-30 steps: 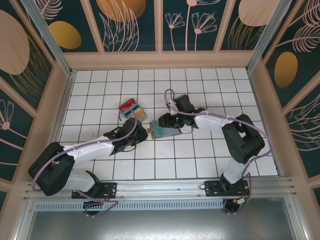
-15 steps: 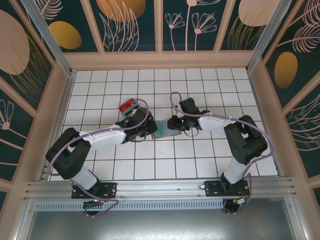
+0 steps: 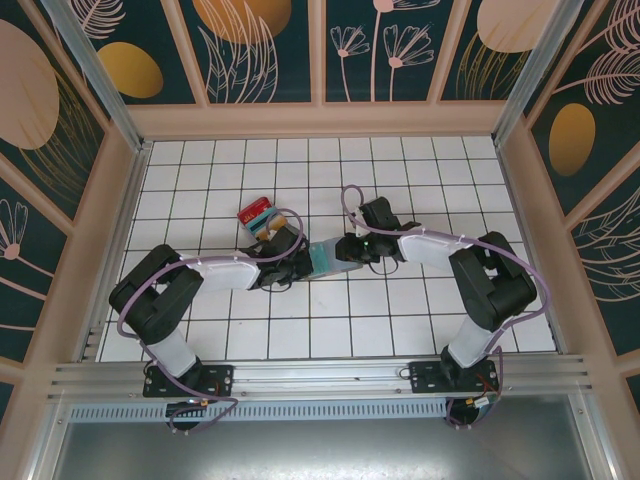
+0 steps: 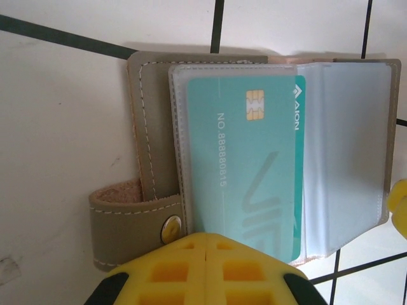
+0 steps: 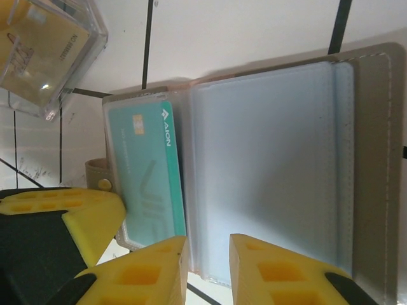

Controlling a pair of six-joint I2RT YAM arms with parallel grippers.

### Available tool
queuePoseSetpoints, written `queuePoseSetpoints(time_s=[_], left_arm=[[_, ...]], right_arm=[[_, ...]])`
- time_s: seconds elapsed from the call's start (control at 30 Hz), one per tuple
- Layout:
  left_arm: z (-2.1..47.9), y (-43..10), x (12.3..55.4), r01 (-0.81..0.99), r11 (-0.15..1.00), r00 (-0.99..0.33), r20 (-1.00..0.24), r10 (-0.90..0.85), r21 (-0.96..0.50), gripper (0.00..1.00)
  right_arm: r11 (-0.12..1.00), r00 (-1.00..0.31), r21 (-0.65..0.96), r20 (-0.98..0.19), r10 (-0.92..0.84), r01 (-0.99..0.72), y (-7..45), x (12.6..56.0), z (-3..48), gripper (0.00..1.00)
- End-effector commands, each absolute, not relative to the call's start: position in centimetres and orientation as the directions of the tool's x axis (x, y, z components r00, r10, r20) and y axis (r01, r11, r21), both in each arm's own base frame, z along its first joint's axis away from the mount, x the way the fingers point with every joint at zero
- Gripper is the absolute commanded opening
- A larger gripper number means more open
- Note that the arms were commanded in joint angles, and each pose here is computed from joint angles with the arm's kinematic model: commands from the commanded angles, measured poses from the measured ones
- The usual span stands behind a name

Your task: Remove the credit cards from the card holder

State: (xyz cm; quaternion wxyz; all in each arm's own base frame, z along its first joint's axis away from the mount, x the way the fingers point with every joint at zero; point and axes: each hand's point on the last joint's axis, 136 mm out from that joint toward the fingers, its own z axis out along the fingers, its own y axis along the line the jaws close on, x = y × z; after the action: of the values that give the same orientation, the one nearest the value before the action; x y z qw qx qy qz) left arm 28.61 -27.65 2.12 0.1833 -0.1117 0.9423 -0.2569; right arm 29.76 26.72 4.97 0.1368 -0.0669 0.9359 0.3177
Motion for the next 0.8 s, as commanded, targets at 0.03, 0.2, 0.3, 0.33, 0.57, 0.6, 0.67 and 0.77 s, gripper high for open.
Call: queuePoseSetpoints(time_s=[0.03, 0.2, 0.3, 0.33, 0.57, 0.6, 0.67, 0.77], left_arm=[[1.2, -27.3, 28.1, -0.132, 0.843, -0.912, -0.269, -0.309, -0.521, 0.06], [1.2, -27.3, 28.1, -0.134, 0.841, -0.912, -0.267, -0.312, -0.525, 0.06], [1.2, -27.3, 28.1, -0.134, 0.839, -0.912, -0.265, -0.312, -0.527, 0.06], [1.2, -27.4, 28.1, -0.133, 0.839, -0.913, -0.265, -0.312, -0.528, 0.06], [1.3, -27.5, 28.1, -0.13, 0.837, -0.914, -0.263, -0.309, -0.532, 0.06], [1.4, -27.5, 28.1, -0.129, 0.836, -0.913, -0.265, -0.31, -0.533, 0.06], [1.4, -27.5, 28.1, -0.129, 0.836, -0.913, -0.264, -0.31, -0.534, 0.06], [1.4, -27.6, 28.1, -0.126, 0.835, -0.914, -0.264, -0.307, -0.535, 0.06]], right_arm=[[0.755, -0.953, 0.612, -0.298, -0.056, -0.236, 28.0, 30.3, 5.4, 0.25], [0.75, -0.959, 0.619, -0.273, -0.072, -0.232, 28.7, 30.5, 4.5, 0.26], [0.737, -0.961, 0.634, -0.264, -0.08, -0.235, 29.1, 30.5, 4.2, 0.24], [0.733, -0.962, 0.638, -0.261, -0.083, -0.237, 29.3, 30.4, 4.2, 0.24], [0.73, -0.962, 0.638, -0.251, -0.105, -0.246, 30.1, 30.3, 3.6, 0.23], [0.73, -0.962, 0.638, -0.249, -0.109, -0.247, 30.2, 30.3, 3.5, 0.23], [0.73, -0.963, 0.636, -0.245, -0.115, -0.249, 30.4, 30.1, 3.3, 0.23], [0.731, -0.962, 0.634, -0.244, -0.122, -0.254, 30.6, 30.1, 3.1, 0.23]])
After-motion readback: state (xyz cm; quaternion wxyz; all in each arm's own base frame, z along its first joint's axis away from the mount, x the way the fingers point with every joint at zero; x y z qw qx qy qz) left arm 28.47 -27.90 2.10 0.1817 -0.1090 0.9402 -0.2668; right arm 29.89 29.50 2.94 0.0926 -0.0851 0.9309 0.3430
